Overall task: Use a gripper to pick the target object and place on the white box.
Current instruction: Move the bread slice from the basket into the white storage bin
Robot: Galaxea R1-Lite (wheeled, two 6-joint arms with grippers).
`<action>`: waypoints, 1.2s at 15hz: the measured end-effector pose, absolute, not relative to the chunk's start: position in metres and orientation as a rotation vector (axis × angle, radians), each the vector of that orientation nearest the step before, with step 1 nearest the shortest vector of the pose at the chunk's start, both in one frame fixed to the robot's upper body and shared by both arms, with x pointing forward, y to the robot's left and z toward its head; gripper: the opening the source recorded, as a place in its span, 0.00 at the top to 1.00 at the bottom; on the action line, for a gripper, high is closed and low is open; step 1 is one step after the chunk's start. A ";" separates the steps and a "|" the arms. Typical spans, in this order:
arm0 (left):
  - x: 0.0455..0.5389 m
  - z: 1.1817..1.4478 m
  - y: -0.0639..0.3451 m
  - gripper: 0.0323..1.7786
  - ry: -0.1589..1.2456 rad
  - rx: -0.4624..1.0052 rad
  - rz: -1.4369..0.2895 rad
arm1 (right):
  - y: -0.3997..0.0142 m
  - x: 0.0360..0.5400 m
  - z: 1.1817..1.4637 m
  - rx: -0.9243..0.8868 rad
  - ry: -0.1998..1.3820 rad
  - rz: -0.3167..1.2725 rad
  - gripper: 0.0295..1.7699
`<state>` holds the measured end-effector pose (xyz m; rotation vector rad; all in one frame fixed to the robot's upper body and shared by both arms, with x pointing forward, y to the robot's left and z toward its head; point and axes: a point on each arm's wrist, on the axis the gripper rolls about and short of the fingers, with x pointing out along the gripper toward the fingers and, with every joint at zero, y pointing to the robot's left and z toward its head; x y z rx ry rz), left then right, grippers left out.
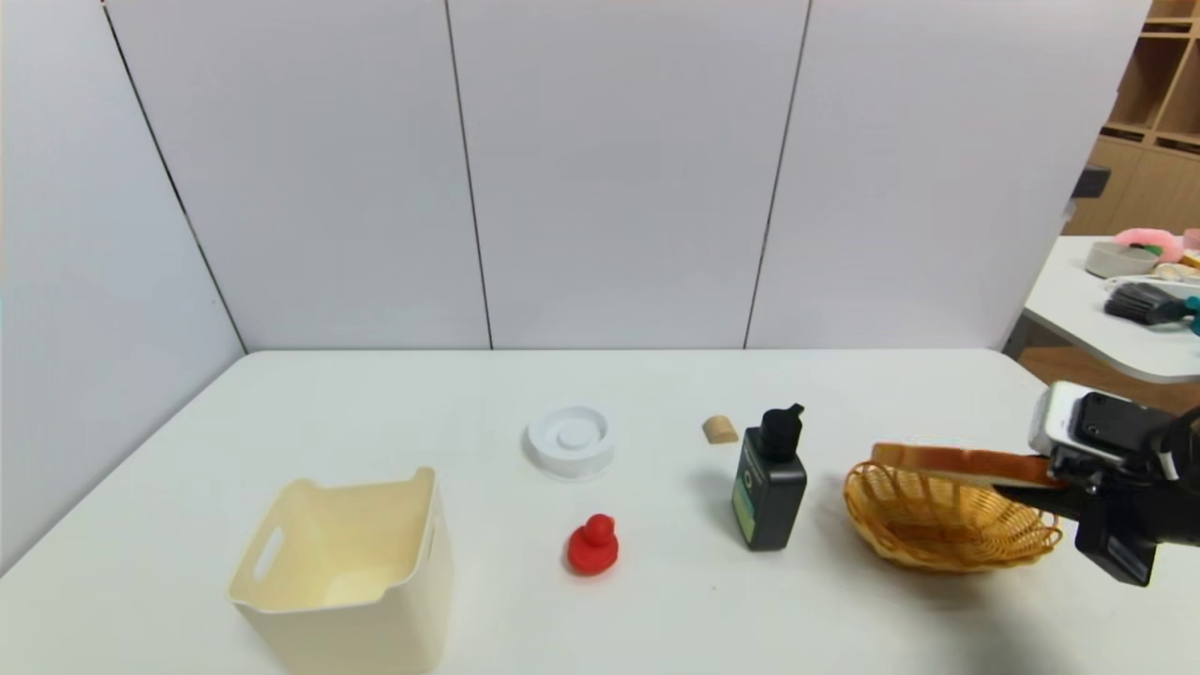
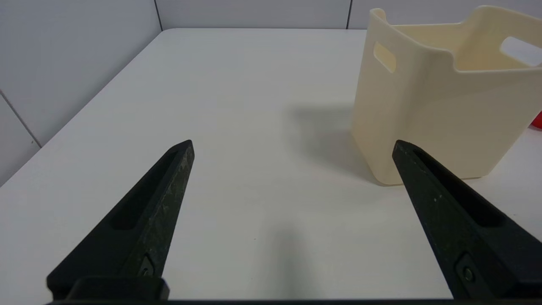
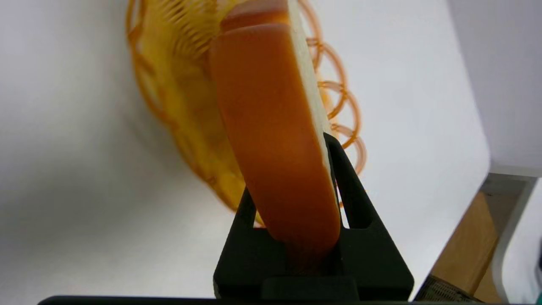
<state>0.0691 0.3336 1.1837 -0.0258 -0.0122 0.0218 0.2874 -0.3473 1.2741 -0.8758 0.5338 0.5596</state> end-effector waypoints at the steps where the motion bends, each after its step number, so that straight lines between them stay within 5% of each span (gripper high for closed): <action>1: 0.069 1.184 0.334 0.05 -0.012 -0.026 0.022 | -0.348 0.288 1.279 -0.856 0.507 0.531 0.85; 7: 0.069 1.184 0.334 0.05 -0.012 -0.025 0.022 | -0.336 0.285 1.329 -0.740 0.348 0.451 0.85; 18: 0.069 1.184 0.334 0.05 -0.012 -0.026 0.022 | -0.299 0.288 1.494 -0.557 0.003 0.471 0.85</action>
